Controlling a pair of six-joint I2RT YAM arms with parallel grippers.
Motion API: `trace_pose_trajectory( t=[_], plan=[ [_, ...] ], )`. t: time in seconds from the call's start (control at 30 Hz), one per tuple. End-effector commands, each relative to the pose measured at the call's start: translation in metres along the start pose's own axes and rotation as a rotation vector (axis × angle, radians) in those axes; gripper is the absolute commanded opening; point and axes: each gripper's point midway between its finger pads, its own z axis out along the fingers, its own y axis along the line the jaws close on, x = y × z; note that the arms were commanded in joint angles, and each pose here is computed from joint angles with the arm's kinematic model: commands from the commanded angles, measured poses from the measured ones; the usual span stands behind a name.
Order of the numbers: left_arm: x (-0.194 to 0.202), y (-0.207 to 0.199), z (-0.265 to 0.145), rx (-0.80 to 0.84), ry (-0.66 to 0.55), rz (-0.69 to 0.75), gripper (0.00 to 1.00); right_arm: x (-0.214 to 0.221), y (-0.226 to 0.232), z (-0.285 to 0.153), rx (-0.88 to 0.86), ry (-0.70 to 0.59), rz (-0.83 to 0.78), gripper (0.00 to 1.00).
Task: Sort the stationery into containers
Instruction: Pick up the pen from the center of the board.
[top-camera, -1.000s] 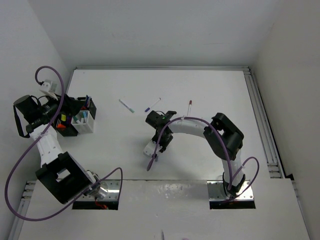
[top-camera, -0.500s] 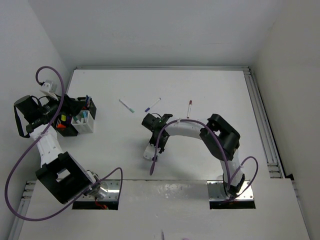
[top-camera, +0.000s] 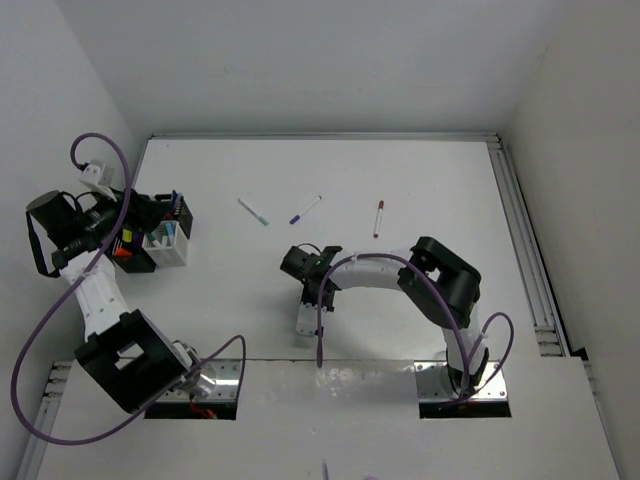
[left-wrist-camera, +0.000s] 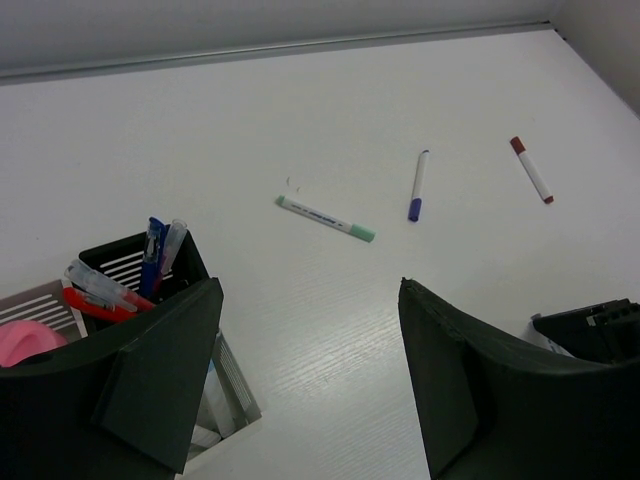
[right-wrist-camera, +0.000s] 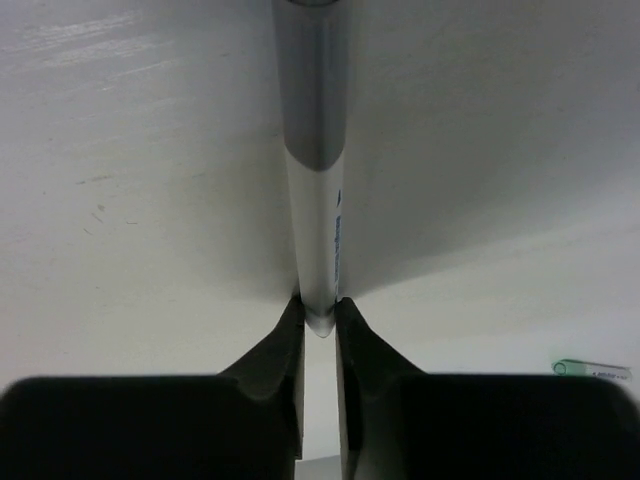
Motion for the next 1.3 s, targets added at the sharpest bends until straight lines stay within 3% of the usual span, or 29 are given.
trace_pose_trajectory(
  t=[0.0, 0.07, 0.3, 0.43, 0.53, 0.83, 0.9, 0.93, 0.97, 1.13, 1.27],
  plan=[
    [-0.022, -0.010, -0.002, 0.029, -0.034, 0.083, 0.77, -0.044, 0.061, 0.034, -0.202, -0.170, 0.050, 0.06],
    [-0.025, -0.011, -0.001, 0.035, -0.038, 0.090, 0.77, -0.034, 0.053, 0.027, -0.197, -0.166, 0.124, 0.03],
    [-0.022, -0.021, 0.014, 0.084, -0.045, 0.103, 0.75, -0.027, 0.019, -0.019, -0.119, -0.420, 0.662, 0.00],
    [-0.009, -0.050, 0.040, 0.175, -0.019, 0.096, 0.75, -0.004, 0.005, -0.049, -0.061, -0.564, 0.970, 0.00],
    [-0.008, -0.072, 0.057, 0.252, -0.024, 0.116, 0.76, 0.007, -0.003, -0.069, -0.004, -0.675, 1.102, 0.00],
    [0.010, -0.130, 0.085, 0.452, 0.017, -0.119, 0.77, 0.058, -0.038, -0.165, 0.224, -1.114, 1.659, 0.00],
    [0.004, -0.138, 0.089, 0.492, 0.020, -0.175, 0.77, 0.073, -0.045, -0.185, 0.337, -1.200, 1.688, 0.00],
    [0.002, -0.141, 0.091, 0.499, 0.023, -0.182, 0.77, 0.075, -0.049, -0.194, 0.319, -1.261, 1.778, 0.00],
    [0.002, -0.147, 0.092, 0.512, 0.031, -0.189, 0.77, 0.084, -0.057, -0.205, 0.392, -1.297, 1.748, 0.00],
    [0.001, -0.182, 0.101, 0.565, 0.054, -0.236, 0.77, 0.078, -0.071, -0.228, 0.370, -1.425, 1.794, 0.00],
    [-0.006, -0.198, 0.102, 0.600, 0.045, -0.319, 0.77, 0.068, -0.079, -0.235, 0.359, -1.450, 1.761, 0.00]
  ],
)
